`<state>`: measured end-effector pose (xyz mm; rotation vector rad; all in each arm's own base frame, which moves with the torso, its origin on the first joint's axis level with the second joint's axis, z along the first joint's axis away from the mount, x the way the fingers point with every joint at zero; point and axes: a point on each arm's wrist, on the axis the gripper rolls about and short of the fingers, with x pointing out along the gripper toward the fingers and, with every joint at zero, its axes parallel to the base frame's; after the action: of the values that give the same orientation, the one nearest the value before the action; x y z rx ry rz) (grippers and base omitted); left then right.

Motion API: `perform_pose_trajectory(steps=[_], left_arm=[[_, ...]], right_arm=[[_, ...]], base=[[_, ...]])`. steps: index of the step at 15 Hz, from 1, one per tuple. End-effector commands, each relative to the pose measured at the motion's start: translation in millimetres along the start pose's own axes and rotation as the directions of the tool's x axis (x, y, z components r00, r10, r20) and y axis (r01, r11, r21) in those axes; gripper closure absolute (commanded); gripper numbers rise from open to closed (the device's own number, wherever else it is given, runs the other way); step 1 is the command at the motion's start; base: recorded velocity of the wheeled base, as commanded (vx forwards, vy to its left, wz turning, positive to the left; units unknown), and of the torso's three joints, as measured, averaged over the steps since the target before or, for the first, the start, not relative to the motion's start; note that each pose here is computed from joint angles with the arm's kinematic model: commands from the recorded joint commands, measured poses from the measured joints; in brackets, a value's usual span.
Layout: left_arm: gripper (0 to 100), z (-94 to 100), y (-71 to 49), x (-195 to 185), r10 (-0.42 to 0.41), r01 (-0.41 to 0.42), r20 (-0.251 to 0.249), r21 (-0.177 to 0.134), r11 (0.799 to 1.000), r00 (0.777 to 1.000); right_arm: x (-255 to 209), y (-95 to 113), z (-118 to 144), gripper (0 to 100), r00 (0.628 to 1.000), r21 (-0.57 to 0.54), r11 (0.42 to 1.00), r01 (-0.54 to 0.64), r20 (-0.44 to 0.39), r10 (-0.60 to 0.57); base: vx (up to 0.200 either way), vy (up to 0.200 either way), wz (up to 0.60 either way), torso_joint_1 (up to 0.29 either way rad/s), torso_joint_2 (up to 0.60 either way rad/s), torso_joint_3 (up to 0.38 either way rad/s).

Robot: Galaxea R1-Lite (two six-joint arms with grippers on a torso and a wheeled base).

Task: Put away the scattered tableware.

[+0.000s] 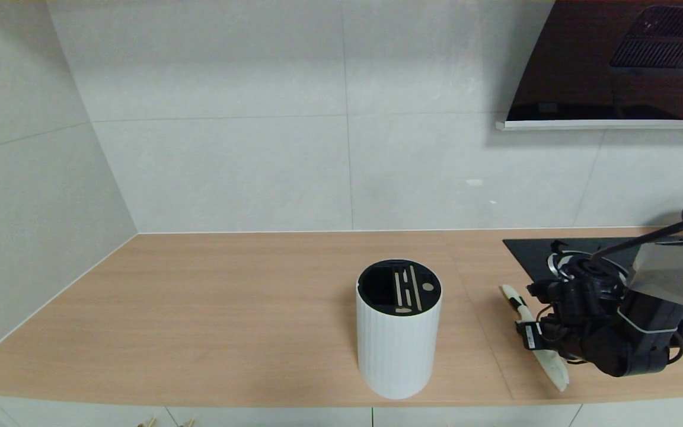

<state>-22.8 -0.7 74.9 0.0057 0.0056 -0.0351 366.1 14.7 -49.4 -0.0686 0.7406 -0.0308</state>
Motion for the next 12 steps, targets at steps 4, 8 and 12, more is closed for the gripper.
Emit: perform_pose_trajectory(steps=[4, 8, 12], left_arm=[[0, 0.0, 0.0, 0, 0.0, 0.0, 0.0, 0.0, 1.0, 1.0], [0, 0.0, 0.0, 0, 0.0, 0.0, 0.0, 0.0, 1.0, 1.0], [0, 0.0, 0.0, 0, 0.0, 0.0, 0.0, 0.0, 1.0, 1.0]], right_arm=[[-42, -1, 29, 100, 0.995, 0.02, 1.0, 0.014, 0.099, -0.016], [-101, 11, 59, 100, 0.971, 0.02, 0.999, -0.035, 0.239, 0.03], [-166, 27, 75, 100, 0.924, -0.022, 0.995, -0.1, 0.369, 0.101]], base=[[0.0, 0.0, 0.0, 0.0, 0.0, 0.0], [0.0, 0.0, 0.0, 0.0, 0.0, 0.0], [0.0, 0.0, 0.0, 0.0, 0.0, 0.0]])
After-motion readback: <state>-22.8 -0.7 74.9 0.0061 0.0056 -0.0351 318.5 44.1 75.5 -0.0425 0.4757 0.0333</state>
